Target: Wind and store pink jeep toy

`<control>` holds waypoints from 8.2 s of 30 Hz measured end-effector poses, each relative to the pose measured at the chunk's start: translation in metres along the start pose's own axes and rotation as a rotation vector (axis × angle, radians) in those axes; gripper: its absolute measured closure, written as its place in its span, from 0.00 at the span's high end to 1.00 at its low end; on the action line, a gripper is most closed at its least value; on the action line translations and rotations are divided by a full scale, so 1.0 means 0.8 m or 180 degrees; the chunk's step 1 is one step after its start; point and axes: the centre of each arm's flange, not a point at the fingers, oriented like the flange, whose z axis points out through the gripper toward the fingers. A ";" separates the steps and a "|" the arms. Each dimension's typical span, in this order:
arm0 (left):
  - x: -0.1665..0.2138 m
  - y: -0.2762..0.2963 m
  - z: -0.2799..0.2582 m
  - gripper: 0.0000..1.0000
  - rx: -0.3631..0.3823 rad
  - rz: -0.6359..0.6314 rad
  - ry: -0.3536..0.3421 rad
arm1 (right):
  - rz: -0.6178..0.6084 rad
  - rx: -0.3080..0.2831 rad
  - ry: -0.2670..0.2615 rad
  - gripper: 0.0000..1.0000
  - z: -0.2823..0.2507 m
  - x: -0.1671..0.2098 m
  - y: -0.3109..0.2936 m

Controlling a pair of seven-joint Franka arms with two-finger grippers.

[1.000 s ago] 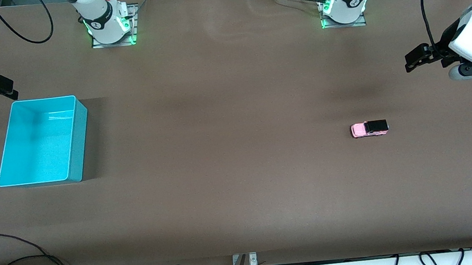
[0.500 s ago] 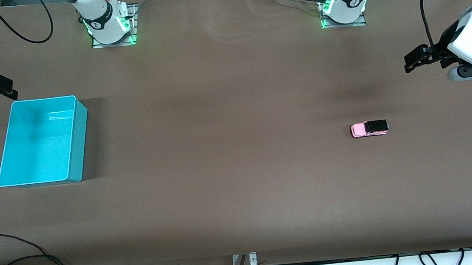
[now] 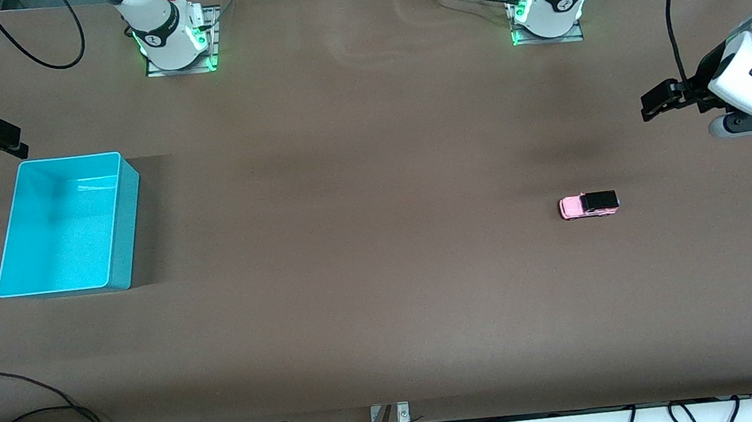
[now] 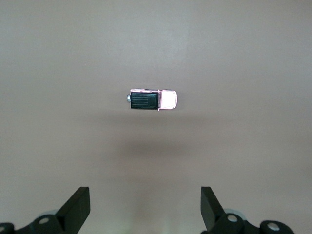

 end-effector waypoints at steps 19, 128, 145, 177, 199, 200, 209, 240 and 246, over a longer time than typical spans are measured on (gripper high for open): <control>0.076 0.020 0.116 1.00 0.0102 -0.2839 -0.0165 | 0.0008 0.0001 -0.0038 1.00 0.001 -0.002 0.001; 0.039 0.223 0.437 0.49 0.0178 -0.4980 0.0323 | 0.0019 0.0002 -0.0046 1.00 0.001 -0.002 0.003; 0.100 0.020 0.433 0.49 0.0322 -0.4983 0.0421 | 0.0015 0.0002 -0.0046 1.00 0.001 -0.002 0.003; 0.124 -0.108 0.400 0.93 0.0463 -0.4440 0.0325 | 0.0008 0.0001 -0.0046 1.00 0.001 -0.002 0.001; 0.100 -0.098 0.047 1.00 0.0048 -0.2865 0.0238 | 0.0008 0.0001 -0.0046 1.00 0.001 -0.002 0.001; 0.100 -0.095 0.038 1.00 0.0028 -0.2751 0.0257 | 0.0008 0.0001 -0.0046 1.00 0.001 -0.002 0.001; 0.097 -0.045 -0.006 1.00 -0.0042 -0.1762 0.0402 | 0.0008 0.0001 -0.0046 1.00 0.001 -0.002 0.001; 0.087 -0.010 -0.032 1.00 -0.0004 -0.0143 0.0413 | 0.0008 0.0001 -0.0046 1.00 0.001 -0.002 0.001; 0.083 -0.011 -0.035 1.00 0.0005 -0.0141 0.0372 | 0.0008 0.0001 -0.0046 1.00 0.001 -0.002 0.001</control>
